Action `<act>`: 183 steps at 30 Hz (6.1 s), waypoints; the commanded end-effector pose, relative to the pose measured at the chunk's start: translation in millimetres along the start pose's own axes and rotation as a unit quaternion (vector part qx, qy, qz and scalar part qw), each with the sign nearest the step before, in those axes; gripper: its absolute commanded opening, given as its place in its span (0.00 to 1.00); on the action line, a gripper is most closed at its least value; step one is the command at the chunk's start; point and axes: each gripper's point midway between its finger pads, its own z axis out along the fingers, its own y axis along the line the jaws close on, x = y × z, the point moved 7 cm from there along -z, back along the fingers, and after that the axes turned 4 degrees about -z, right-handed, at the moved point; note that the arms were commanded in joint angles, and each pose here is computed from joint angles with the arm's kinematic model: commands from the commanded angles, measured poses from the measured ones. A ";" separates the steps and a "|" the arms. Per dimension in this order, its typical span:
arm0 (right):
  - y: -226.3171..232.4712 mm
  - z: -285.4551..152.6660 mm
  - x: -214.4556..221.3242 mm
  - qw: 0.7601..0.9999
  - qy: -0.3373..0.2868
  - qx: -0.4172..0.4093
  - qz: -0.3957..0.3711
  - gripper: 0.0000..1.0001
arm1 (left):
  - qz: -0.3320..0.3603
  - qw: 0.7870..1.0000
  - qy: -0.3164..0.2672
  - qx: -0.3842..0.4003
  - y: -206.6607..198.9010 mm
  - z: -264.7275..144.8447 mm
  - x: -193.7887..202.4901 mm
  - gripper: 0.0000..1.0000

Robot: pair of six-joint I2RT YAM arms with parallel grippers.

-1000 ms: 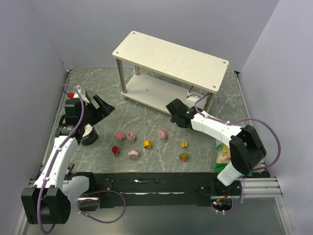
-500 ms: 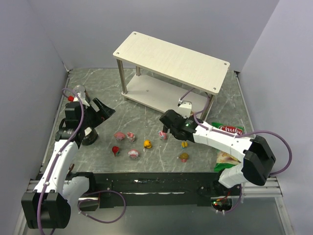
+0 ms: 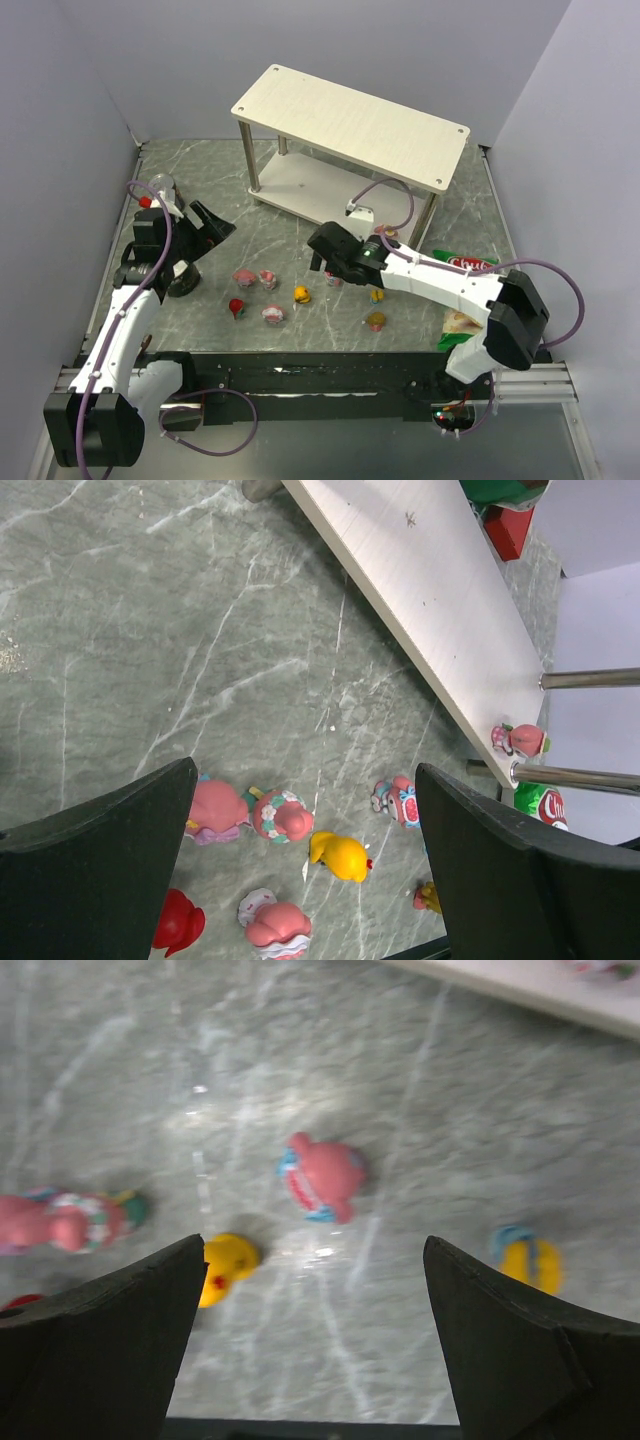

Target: Place and organize the plastic toys onto the shelf

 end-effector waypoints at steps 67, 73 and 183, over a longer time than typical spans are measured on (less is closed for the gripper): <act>28.6 91.5 32.5 0.958 0.061 0.182 0.213 0.73 | 0.016 1.000 0.003 0.002 8.4 8.0 4.7 0.96; 31.8 91.1 31.8 0.964 0.064 0.170 0.194 0.50 | 0.018 1.000 0.003 0.002 7.7 7.4 4.5 0.96; -22.2 125.0 -102.8 0.996 0.008 0.066 -0.067 0.40 | 0.019 1.000 0.006 -0.012 12.5 12.6 4.0 0.96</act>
